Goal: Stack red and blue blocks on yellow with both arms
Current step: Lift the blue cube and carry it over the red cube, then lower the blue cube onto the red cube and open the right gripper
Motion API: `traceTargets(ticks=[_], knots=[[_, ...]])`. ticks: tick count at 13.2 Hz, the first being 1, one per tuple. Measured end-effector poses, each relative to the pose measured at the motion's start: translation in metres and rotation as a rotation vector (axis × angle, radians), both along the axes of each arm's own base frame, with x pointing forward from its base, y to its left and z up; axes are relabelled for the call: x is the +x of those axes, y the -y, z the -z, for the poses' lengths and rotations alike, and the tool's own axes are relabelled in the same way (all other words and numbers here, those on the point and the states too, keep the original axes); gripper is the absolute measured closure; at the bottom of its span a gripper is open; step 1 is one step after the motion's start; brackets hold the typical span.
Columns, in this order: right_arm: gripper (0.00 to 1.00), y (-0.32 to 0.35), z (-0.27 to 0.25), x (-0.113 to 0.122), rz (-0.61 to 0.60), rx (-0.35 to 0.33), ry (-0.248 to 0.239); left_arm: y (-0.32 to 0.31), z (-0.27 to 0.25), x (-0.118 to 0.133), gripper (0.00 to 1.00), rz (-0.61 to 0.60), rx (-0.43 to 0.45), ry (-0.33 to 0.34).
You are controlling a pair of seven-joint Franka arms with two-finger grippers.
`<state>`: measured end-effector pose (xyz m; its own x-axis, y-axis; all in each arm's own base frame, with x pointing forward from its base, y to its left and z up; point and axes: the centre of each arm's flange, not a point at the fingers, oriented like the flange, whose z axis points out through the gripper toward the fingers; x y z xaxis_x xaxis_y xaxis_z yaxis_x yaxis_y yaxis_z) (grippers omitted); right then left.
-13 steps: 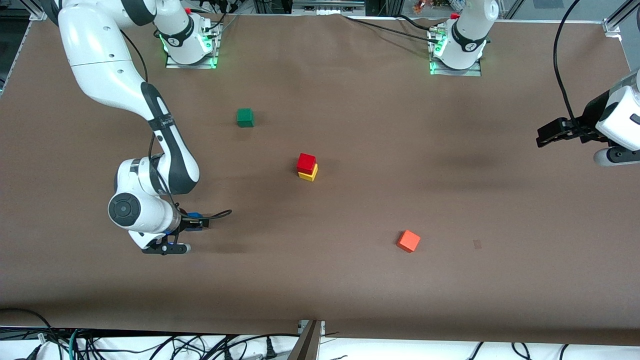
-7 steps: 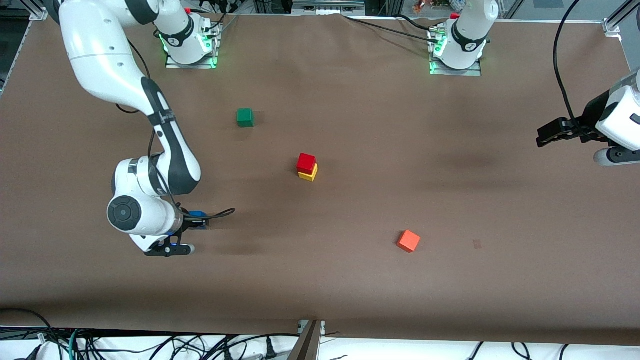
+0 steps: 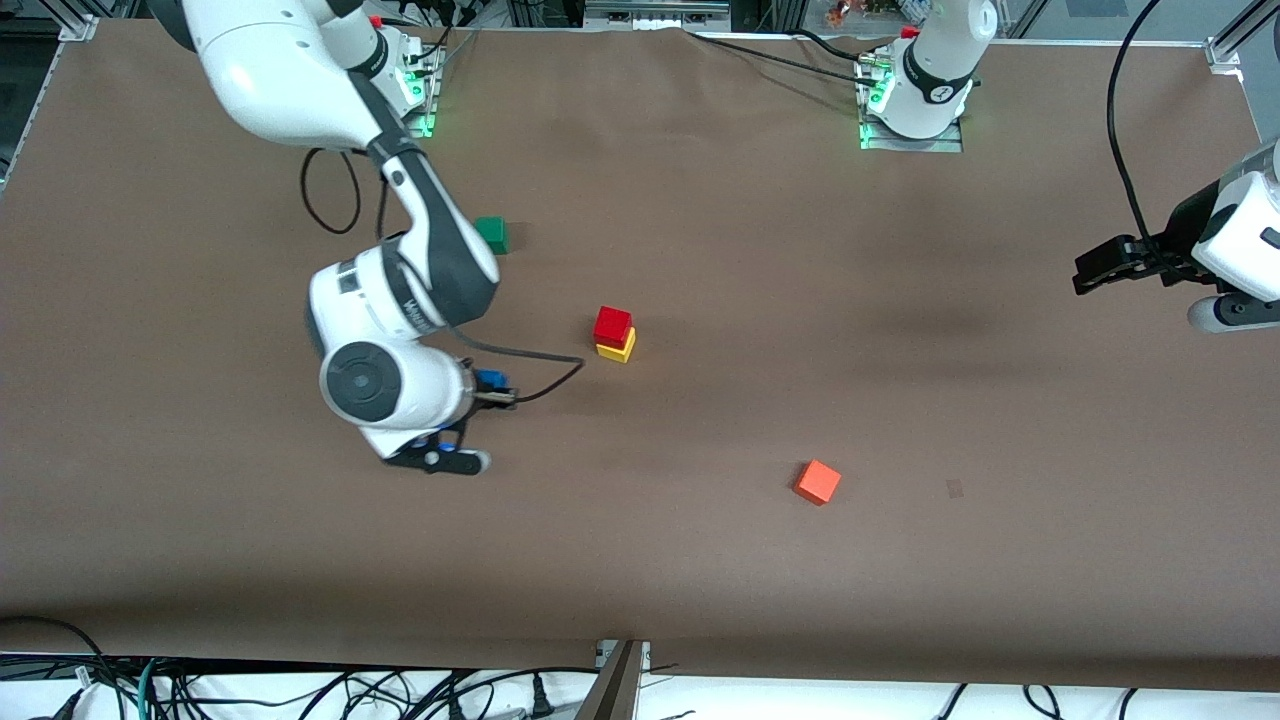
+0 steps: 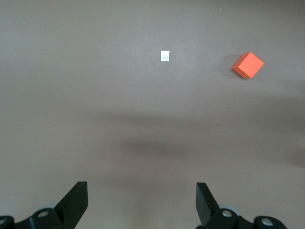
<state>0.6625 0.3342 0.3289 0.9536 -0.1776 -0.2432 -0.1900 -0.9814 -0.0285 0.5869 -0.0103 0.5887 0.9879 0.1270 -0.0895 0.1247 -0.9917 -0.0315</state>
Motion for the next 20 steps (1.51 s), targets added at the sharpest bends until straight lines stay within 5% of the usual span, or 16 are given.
traceTargets(ticks=[8, 20], knots=[[0.45, -0.100, -0.003, -0.061, 0.201, -0.035, -0.060, 0.000, 0.000, 0.000, 0.00, 0.000, 0.000, 0.000], [0.45, -0.142, 0.029, -0.094, 0.158, -0.077, -0.027, 0.000, 0.000, 0.000, 0.00, 0.000, 0.000, 0.000]])
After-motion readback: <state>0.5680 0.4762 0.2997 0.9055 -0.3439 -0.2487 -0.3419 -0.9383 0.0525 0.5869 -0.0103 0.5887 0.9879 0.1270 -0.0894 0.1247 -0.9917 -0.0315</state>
